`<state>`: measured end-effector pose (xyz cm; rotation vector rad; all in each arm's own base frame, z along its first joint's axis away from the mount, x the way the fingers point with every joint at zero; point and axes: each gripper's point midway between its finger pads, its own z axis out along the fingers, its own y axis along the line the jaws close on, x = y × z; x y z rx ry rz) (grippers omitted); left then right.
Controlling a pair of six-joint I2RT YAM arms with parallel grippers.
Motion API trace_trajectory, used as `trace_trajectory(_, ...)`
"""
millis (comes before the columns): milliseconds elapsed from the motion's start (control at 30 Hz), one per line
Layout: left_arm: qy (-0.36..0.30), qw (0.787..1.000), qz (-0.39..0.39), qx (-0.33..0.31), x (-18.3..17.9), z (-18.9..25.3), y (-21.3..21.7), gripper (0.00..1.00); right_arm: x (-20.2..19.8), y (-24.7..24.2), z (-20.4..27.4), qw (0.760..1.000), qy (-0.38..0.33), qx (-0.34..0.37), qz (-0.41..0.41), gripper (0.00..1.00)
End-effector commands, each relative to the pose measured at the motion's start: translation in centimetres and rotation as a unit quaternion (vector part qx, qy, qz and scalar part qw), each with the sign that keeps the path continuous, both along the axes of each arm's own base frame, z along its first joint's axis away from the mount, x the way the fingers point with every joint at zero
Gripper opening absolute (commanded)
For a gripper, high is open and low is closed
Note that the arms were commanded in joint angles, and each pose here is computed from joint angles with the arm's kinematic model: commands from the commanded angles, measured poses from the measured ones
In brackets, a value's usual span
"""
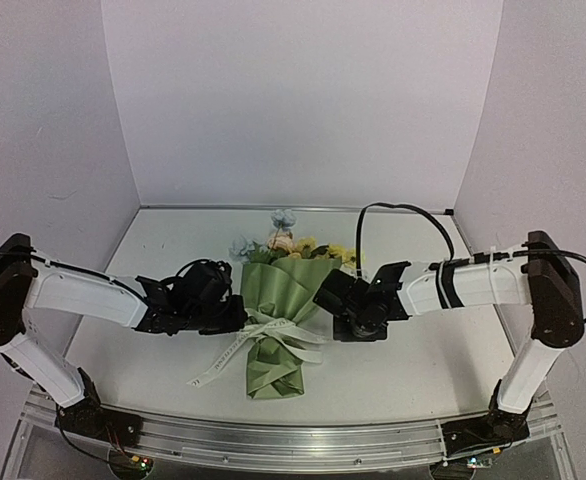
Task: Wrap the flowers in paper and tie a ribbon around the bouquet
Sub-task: Tie the half-tied ribbon around the folded bouquet.
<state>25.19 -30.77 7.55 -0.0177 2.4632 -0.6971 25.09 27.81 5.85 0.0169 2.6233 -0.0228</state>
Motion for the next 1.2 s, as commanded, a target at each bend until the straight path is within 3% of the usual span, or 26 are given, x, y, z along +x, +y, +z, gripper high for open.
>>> trace_trajectory(0,-0.010,0.999,0.012,-0.035,1.4,2.2,-1.7,0.00,-0.3,-1.1,2.6,1.000,-0.019,0.024,0.004,0.40)
trace_trajectory(100,-0.005,0.999,0.011,-0.041,1.4,2.3,-2.0,0.00,-1.0,-1.0,3.5,0.998,-0.027,0.053,0.026,0.50)
trace_trajectory(200,0.004,0.999,0.012,-0.031,1.2,2.0,-1.8,0.00,-2.9,1.9,4.1,0.989,-0.033,0.091,0.109,0.56)
trace_trajectory(400,0.010,1.000,0.009,-0.023,1.1,1.8,-1.8,0.00,-6.0,7.1,1.1,0.974,-0.009,0.074,0.212,0.55)
trace_trajectory(733,0.012,1.000,0.006,-0.015,1.0,1.8,-1.7,0.00,-6.2,8.9,-2.2,0.970,-0.005,0.075,0.230,0.57)
trace_trajectory(1000,0.010,1.000,0.008,-0.012,1.1,2.0,-1.5,0.00,-4.8,7.8,-3.0,0.979,-0.034,0.043,0.197,0.46)
trace_trajectory(1167,0.008,1.000,0.009,-0.008,1.0,2.0,-1.3,0.00,-3.9,6.7,-1.4,0.982,-0.069,0.035,0.170,0.21)
